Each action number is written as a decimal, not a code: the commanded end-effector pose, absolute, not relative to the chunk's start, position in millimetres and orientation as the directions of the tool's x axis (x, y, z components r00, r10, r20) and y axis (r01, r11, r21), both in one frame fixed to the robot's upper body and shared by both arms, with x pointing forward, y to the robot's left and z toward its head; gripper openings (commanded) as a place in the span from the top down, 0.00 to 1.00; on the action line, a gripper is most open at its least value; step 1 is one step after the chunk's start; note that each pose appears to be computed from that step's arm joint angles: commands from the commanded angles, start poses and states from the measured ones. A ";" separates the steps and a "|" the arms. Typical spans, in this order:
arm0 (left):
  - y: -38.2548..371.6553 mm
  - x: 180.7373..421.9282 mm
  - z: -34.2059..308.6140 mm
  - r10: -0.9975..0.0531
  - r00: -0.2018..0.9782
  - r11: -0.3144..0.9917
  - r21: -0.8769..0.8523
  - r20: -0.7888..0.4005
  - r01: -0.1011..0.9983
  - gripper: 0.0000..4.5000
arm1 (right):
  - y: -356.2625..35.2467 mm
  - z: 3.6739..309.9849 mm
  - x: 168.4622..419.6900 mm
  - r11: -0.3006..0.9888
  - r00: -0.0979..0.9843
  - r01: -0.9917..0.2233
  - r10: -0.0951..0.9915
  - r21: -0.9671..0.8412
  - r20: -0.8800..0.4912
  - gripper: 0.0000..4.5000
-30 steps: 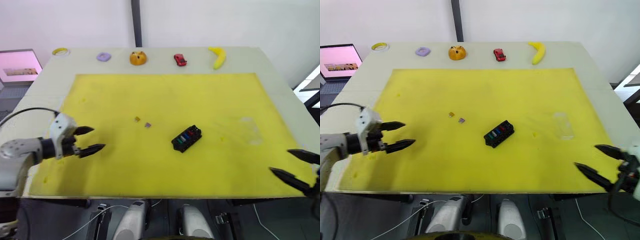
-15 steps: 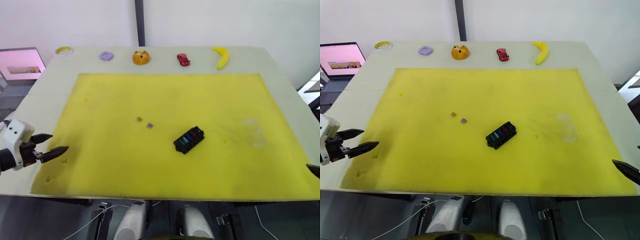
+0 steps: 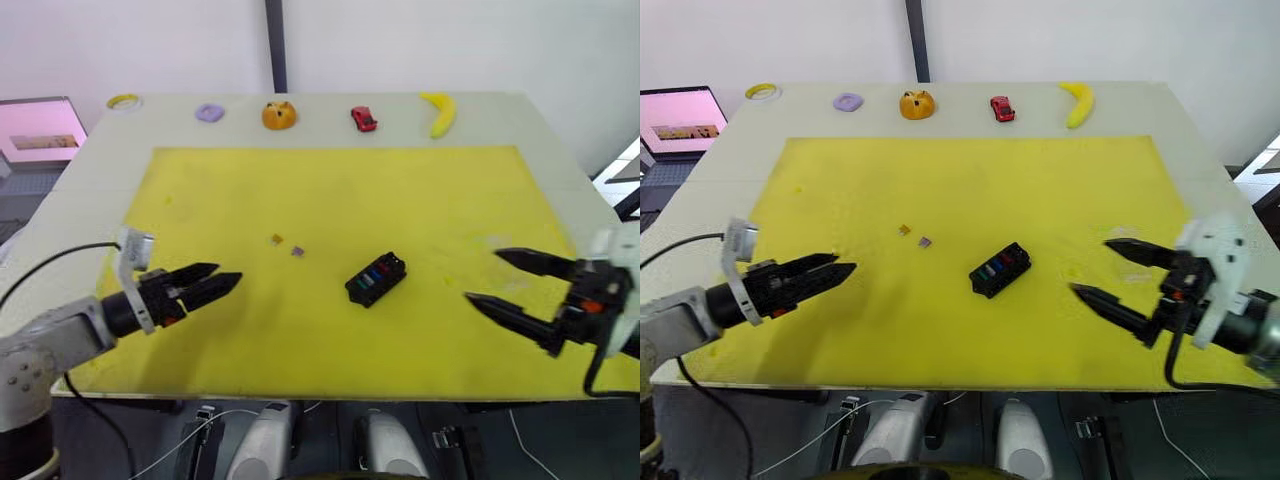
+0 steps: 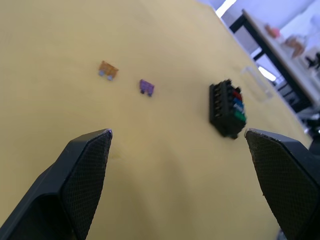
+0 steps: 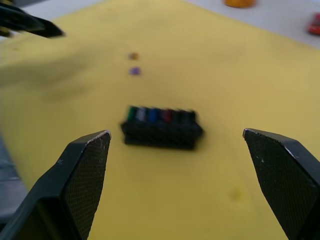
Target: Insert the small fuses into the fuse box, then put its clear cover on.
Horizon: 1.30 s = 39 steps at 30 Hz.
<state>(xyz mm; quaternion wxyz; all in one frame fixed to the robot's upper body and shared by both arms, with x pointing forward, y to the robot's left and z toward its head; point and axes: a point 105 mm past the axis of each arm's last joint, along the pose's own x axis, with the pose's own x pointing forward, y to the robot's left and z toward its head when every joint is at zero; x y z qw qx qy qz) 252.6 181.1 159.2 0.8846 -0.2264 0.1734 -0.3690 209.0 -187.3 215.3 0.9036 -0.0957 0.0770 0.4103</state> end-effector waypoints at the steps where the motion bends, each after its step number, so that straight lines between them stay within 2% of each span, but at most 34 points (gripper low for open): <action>1: 164.6 252.0 166.3 -0.732 0.673 0.590 -0.591 -0.105 0.550 0.00 | -167.7 218.4 208.9 0.598 0.607 -0.794 0.769 -0.108 -0.203 0.01; 7: 126.1 253.7 156.1 -0.733 0.672 0.532 -0.704 -0.105 0.471 0.00 | -144.7 204.6 212.3 0.535 0.542 -0.839 0.812 -0.094 -0.215 0.01; 12: 115.5 269.1 151.6 -0.685 0.723 0.513 -0.766 -0.094 0.386 0.00 | -136.6 198.1 216.4 0.532 0.542 -0.840 0.813 -0.104 -0.212 0.01; 19: 108.0 275.3 144.1 -0.659 0.746 0.476 -0.819 -0.092 0.319 0.00 | -133.8 196.6 219.7 0.551 0.563 -0.826 0.801 -0.118 -0.205 0.01; 39: 91.8 294.1 125.9 -0.644 0.763 0.406 -0.873 -0.064 0.269 0.00 | -128.0 196.1 220.4 0.567 0.580 -0.814 0.786 -0.125 -0.212 0.01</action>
